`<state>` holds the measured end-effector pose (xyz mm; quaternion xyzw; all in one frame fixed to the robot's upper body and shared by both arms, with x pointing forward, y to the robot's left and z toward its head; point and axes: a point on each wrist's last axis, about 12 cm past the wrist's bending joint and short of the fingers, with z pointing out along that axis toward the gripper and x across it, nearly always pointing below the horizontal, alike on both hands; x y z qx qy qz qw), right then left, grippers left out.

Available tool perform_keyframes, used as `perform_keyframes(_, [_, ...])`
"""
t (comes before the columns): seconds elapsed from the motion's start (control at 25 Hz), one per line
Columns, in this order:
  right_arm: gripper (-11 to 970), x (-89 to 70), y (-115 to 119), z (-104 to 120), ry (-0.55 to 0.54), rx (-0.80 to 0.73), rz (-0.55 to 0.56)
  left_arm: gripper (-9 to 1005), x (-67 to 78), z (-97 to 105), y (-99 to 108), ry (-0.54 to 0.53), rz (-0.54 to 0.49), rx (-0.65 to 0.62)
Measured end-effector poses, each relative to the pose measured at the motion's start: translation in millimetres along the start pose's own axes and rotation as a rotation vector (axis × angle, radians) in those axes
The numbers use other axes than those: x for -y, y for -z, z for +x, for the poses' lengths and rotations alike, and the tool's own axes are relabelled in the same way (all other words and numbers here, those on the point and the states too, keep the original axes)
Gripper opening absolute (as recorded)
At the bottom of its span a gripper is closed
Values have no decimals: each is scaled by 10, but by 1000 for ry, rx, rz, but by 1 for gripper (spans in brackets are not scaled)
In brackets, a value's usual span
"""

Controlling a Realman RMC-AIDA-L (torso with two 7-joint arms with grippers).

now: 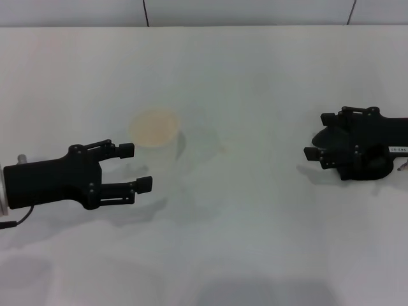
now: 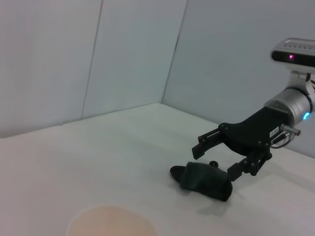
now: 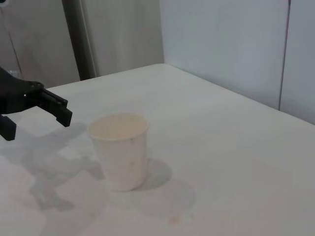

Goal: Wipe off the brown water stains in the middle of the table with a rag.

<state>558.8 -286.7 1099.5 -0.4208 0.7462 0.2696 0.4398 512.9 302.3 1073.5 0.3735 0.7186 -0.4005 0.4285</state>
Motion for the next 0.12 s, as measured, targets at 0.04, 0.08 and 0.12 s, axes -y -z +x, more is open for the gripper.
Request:
perform_keyframes(0.04, [874,1,1,0,0,0,1,875,0,0,0,0,0,0])
perform_keyframes(0.08, [874,1,1,0,0,1,1,875,1,3,1,2,1,-3])
perform_keyframes(0.12, [874,2,2,0,0,1,1,875,2,6,1,5,2,-5])
